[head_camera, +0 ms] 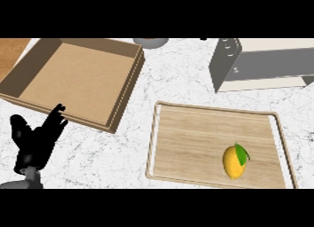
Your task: Pick the bell pepper from the tray and place it in the tiered shelf
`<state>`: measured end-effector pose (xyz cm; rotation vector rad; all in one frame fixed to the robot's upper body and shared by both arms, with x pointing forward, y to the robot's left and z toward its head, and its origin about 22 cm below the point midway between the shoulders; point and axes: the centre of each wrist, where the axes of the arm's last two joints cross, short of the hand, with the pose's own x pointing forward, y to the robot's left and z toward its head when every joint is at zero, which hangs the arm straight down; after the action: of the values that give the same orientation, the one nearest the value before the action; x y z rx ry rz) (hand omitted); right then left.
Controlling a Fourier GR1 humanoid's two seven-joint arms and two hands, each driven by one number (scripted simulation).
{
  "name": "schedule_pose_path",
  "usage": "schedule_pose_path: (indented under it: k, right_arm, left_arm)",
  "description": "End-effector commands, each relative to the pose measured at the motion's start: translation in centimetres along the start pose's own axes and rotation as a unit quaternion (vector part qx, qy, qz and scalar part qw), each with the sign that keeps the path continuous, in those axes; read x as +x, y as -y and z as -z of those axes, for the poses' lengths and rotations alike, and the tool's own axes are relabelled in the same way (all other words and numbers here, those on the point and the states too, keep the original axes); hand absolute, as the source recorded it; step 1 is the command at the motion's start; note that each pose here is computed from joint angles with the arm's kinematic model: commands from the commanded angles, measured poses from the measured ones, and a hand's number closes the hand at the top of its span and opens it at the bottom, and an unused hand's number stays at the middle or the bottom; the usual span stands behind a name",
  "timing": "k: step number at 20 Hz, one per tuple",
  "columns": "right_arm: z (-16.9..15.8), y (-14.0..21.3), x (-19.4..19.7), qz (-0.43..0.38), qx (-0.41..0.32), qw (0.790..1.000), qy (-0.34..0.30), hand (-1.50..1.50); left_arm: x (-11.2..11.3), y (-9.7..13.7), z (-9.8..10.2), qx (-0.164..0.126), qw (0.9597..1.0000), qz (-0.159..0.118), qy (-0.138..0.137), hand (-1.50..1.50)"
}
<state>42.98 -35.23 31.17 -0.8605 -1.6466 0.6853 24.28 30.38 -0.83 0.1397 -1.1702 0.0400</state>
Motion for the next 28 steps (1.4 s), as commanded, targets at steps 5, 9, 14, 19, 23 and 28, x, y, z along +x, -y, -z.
schedule_pose_path:
  k: [5,9,14,19,23,28]
  right_arm:
    - [0.5,-0.1,-1.7,0.007,0.009,1.000,0.027,1.50]
    - [0.8,0.4,-1.4,-0.005,0.007,1.000,0.026,1.50]
    - [2.0,-0.3,0.5,0.077,-0.021,0.997,-0.016,1.50]
    - [1.2,0.3,-2.0,0.144,-0.055,0.987,-0.034,-1.50]
    - [1.2,0.7,-2.2,0.236,-0.058,0.970,-0.024,-1.50]
    - [1.4,2.3,-1.4,0.320,-0.075,0.944,-0.034,-1.50]
  left_arm:
    - [-0.7,0.6,-0.1,-0.034,0.9989,-0.002,-0.031,0.00]
    - [0.2,2.1,0.9,-0.034,0.9993,-0.006,-0.017,0.00]
    - [-0.9,1.5,0.2,-0.035,0.9993,-0.004,-0.015,0.00]
    - [-1.3,1.1,0.3,-0.028,0.9992,-0.005,-0.028,0.00]
    - [-0.9,1.7,0.4,-0.029,0.9994,-0.002,-0.018,0.00]
    - [-0.8,2.4,0.5,-0.024,0.9993,-0.007,-0.029,0.00]
